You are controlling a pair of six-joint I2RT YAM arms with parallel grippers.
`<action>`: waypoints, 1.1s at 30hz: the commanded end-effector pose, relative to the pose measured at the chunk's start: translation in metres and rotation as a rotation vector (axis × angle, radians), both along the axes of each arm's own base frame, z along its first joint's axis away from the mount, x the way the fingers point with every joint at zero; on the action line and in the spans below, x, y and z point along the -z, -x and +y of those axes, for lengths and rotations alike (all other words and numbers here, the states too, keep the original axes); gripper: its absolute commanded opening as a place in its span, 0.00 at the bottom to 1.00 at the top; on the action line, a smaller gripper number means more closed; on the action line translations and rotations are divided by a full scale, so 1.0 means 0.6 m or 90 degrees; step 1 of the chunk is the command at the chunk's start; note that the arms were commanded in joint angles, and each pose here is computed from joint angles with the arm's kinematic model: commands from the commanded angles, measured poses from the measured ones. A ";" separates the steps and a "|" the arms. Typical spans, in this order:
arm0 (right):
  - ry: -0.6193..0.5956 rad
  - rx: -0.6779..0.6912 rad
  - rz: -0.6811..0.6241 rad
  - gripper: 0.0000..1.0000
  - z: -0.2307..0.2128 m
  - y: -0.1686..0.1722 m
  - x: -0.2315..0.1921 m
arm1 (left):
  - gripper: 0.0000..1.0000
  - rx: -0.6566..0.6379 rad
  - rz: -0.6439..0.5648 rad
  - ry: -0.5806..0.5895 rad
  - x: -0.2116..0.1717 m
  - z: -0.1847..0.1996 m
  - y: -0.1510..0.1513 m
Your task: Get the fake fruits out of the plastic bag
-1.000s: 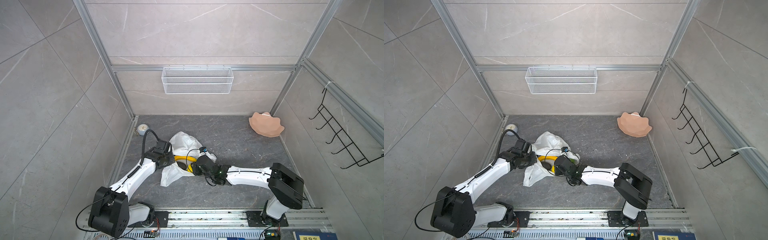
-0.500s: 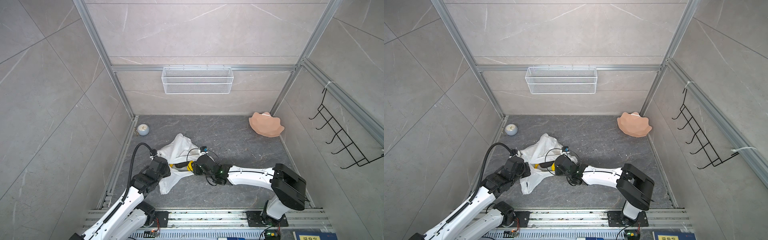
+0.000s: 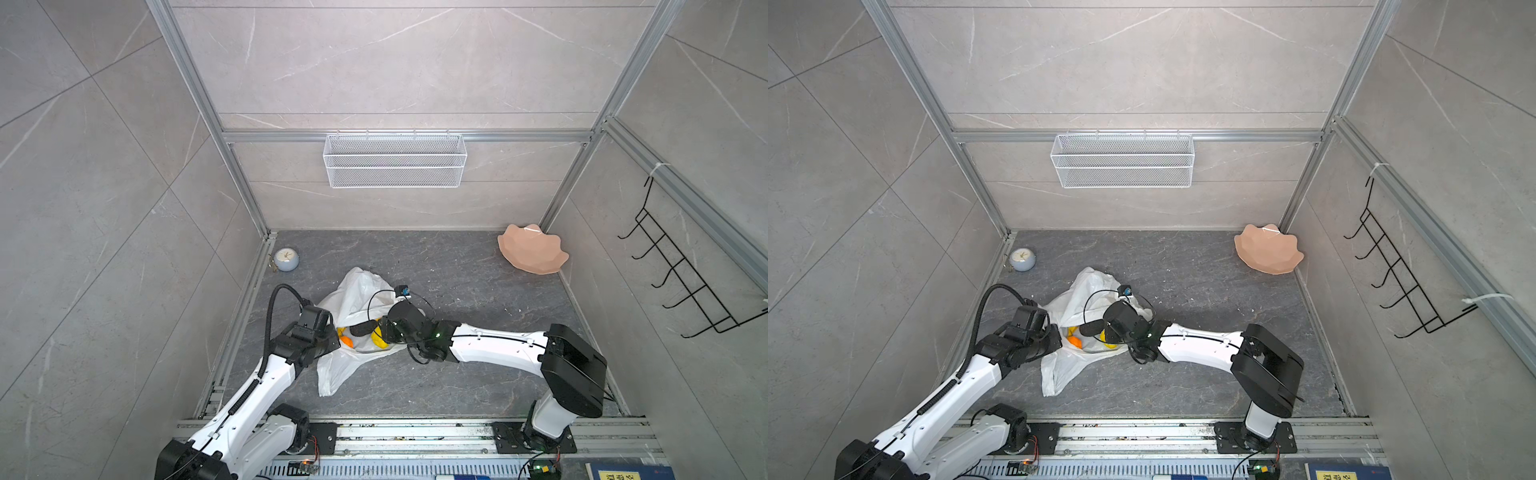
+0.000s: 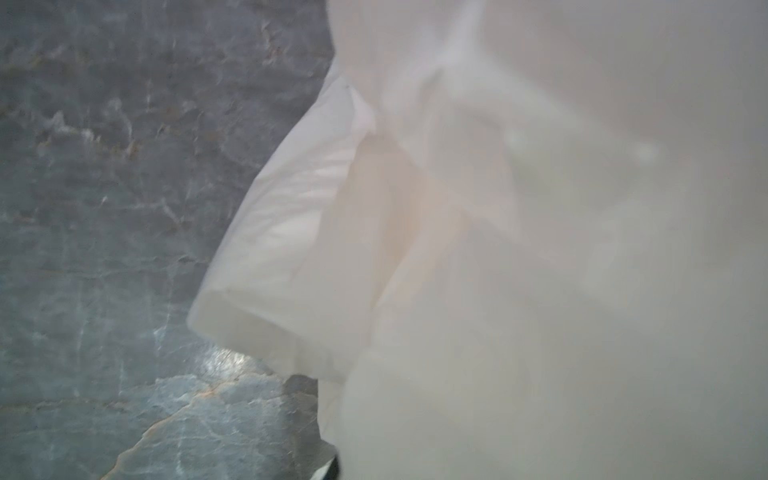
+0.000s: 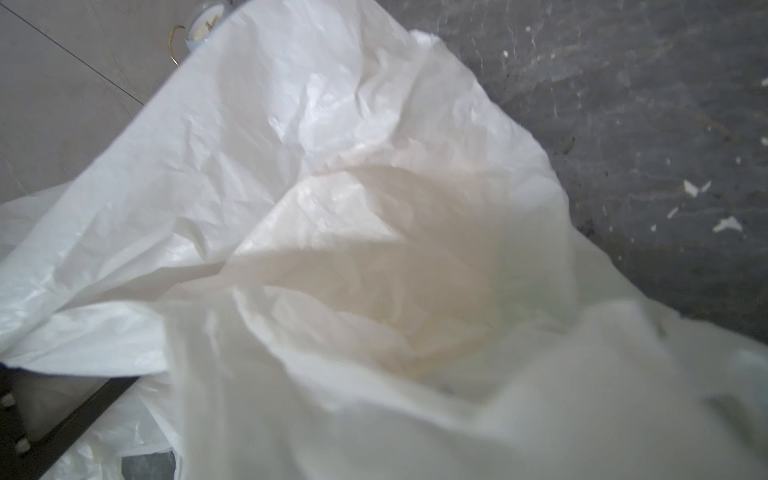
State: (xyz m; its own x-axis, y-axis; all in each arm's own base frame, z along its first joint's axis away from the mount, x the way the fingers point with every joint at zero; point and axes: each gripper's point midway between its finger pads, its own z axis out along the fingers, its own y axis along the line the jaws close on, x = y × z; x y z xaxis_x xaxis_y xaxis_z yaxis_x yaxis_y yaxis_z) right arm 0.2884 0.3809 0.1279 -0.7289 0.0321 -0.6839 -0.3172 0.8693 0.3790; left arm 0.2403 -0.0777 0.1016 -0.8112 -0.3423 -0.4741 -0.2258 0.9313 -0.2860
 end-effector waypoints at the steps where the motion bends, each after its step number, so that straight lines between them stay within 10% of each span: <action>1: 0.040 -0.001 -0.013 0.51 -0.011 -0.052 -0.003 | 0.00 0.058 -0.078 0.051 -0.068 -0.043 -0.048; 13: 0.060 0.047 -0.053 0.51 -0.066 -0.205 -0.056 | 0.00 0.135 -0.032 0.041 -0.072 -0.109 -0.062; 33: -0.087 -0.141 -0.006 0.74 -0.139 0.043 -0.124 | 0.00 0.125 0.027 0.076 -0.055 -0.188 -0.084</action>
State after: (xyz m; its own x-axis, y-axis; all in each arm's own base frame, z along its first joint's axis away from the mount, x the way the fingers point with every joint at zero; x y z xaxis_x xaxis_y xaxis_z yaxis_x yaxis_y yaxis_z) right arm 0.2815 0.3008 0.1760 -0.7509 -0.0057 -0.6603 -0.4225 0.7726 0.4739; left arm 0.2806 -0.1823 0.1245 -0.8994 -0.1963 -0.3907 -0.0427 0.9287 -0.3683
